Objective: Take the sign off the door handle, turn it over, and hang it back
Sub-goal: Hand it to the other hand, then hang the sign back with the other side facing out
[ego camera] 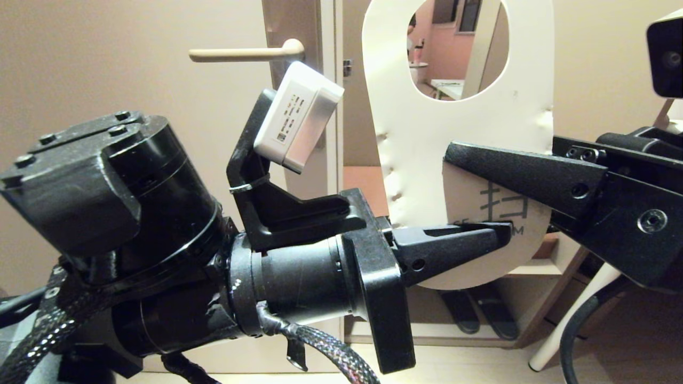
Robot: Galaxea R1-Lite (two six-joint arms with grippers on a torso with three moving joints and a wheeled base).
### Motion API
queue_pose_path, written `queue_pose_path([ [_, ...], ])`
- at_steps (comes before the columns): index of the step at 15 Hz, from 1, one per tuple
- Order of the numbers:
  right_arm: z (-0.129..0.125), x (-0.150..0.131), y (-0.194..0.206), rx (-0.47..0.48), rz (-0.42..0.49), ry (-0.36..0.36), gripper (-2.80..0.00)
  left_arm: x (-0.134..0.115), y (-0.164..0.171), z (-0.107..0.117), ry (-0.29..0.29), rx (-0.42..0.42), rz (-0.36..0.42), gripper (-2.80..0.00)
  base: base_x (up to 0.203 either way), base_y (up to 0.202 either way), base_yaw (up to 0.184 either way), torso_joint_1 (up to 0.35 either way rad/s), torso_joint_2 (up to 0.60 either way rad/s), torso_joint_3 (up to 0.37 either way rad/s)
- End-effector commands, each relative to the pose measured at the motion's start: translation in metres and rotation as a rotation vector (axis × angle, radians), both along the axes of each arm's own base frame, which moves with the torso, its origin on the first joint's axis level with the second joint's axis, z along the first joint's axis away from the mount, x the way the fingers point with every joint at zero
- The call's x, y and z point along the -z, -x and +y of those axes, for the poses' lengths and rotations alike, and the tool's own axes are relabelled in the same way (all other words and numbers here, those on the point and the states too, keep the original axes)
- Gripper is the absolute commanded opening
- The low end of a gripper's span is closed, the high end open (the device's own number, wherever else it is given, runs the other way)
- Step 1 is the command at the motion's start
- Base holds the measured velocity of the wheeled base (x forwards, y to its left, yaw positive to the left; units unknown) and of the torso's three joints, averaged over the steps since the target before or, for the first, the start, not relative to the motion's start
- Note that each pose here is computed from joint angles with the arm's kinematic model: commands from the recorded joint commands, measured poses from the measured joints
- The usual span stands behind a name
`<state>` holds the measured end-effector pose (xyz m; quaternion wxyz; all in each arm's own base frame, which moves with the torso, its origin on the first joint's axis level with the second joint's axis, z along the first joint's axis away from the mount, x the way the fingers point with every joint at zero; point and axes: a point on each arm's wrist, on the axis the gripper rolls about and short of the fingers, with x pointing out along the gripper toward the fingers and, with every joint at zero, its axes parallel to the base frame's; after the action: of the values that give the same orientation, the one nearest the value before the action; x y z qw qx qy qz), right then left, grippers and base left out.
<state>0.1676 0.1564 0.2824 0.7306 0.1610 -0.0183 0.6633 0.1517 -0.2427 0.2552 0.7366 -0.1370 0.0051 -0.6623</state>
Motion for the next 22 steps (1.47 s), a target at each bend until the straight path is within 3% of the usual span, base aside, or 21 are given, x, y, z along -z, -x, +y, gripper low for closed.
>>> queue_pose_path([
  [1, 0.0, 0.001, 0.001, -0.007, 0.002, 0.001, -2.8, -0.002, 0.0, 0.001, 0.008, -0.004, -0.002, -2.8, 0.0, 0.0, 0.0, 0.0, 0.0, 0.0],
  [4, -0.001, 0.005, 0.001, -0.005, 0.01, 0.009, -2.8, -0.001, 0.0, 0.001, 0.005, -0.002, 0.0, -2.8, 0.0, 0.0, 0.0, 0.0, 0.0, 0.0],
  [5, -0.001, 0.004, 0.002, -0.006, 0.01, 0.007, -2.62, -0.001, 0.0, 0.001, 0.005, -0.002, 0.0, -2.8, 0.0, 0.0, 0.0, 0.0, 0.0, 0.0],
  [6, -0.001, 0.004, 0.002, -0.004, 0.009, 0.007, 0.0, -0.002, 0.0, 0.001, 0.006, -0.002, -0.001, -2.8, 0.0, 0.0, 0.0, 0.0, 0.0, 0.0],
  [12, -0.004, 0.004, 0.002, 0.019, 0.013, 0.002, 0.0, 0.003, 0.004, 0.007, -0.006, -0.005, 0.005, -2.8, 0.0, 0.0, 0.0, 0.0, 0.0, 0.0],
  [17, -0.024, 0.015, -0.011, 0.183, 0.052, 0.008, 0.0, 0.004, -0.001, 0.031, -0.008, -0.076, 0.004, -2.8, 0.0, 0.0, 0.0, 0.0, 0.0, 0.0],
  [22, -0.068, 0.025, -0.018, 0.389, 0.048, 0.024, 0.0, 0.006, 0.004, 0.065, -0.008, -0.152, -0.004, -2.8, 0.0, 0.0, 0.0, 0.0, 0.0, 0.0],
])
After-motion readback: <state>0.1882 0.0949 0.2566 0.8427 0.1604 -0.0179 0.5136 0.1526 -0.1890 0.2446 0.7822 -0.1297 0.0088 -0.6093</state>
